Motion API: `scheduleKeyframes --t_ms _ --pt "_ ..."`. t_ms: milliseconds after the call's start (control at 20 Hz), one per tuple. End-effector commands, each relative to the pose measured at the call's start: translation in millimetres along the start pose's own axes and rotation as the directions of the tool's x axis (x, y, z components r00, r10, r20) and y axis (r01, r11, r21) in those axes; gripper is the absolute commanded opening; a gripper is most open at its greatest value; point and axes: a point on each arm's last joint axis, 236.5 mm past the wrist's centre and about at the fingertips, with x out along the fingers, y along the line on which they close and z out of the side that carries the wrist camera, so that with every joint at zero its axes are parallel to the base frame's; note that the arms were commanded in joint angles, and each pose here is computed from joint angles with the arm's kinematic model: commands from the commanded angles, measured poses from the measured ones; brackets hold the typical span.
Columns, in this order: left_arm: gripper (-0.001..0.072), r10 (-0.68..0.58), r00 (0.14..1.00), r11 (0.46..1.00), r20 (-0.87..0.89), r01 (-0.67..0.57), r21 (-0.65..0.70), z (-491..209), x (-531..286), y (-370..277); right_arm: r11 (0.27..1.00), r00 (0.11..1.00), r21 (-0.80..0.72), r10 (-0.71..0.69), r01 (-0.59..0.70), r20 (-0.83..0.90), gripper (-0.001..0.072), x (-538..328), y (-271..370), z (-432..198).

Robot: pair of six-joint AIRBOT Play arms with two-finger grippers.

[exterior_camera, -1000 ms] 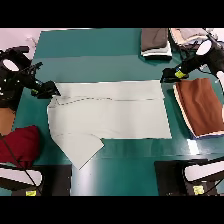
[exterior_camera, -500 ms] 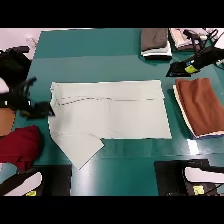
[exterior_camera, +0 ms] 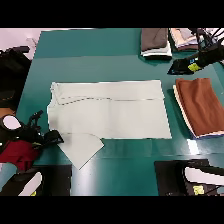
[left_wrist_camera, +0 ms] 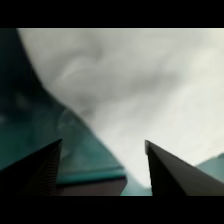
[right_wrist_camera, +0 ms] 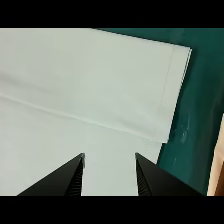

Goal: Fold the shirts.

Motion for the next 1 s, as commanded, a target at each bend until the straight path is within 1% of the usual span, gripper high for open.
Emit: scheduleKeyframes --t_ms 0,200,250,300,350,400,500,600,800,950 --pt "0.0619 -0.096 0.994 0.994 0.045 0.098 -0.055 3 16 -15 1.000 1.000 -0.001 0.001 -0.001 -0.001 0.0380 -1 1 -1" --pt "0.0617 -0.128 0.991 0.989 0.035 0.130 -0.070 -1 21 -20 1.000 1.000 -0.001 0.002 -0.002 -0.005 0.0380 -1 1 -2" --pt "0.0525 -0.139 0.990 0.987 0.035 0.142 -0.073 -1 20 -23 1.000 1.000 -0.001 0.003 -0.003 -0.014 0.0380 -1 1 -4" --pt "0.0339 -0.157 0.987 0.985 0.036 0.159 -0.061 0 19 -27 1.000 0.999 -0.001 0.006 -0.006 -0.032 0.0380 -1 2 -8" --pt "0.0200 -0.175 0.984 0.984 0.040 0.176 -0.035 1 17 -32 1.000 0.999 -0.001 0.007 -0.007 -0.051 0.0380 -1 2 -12" --pt "0.0024 -0.178 0.983 0.984 0.046 0.179 -0.014 4 13 -35 1.000 0.998 0.007 0.007 -0.007 -0.066 0.0380 -2 -1 -16" --pt "0.0025 -0.172 0.984 0.985 0.053 0.170 0.039 9 1 -38 0.999 0.994 0.034 0.009 -0.005 -0.113 0.0380 -4 -9 -29" --pt "0.0025 -0.154 0.987 0.985 0.048 0.150 0.080 10 -8 -38 0.997 0.986 0.083 0.006 0.007 -0.165 0.0379 -1 -22 -57" --pt "0.0026 -0.154 0.987 0.982 0.045 0.148 0.121 10 -12 -40 0.965 0.947 0.259 0.040 0.046 -0.319 0.0378 24 -50 -163" --pt "0.0026 -0.155 0.986 0.982 0.058 0.147 0.122 14 -13 -40 0.912 0.904 0.403 0.106 0.078 -0.414 0.0378 46 -54 -252"
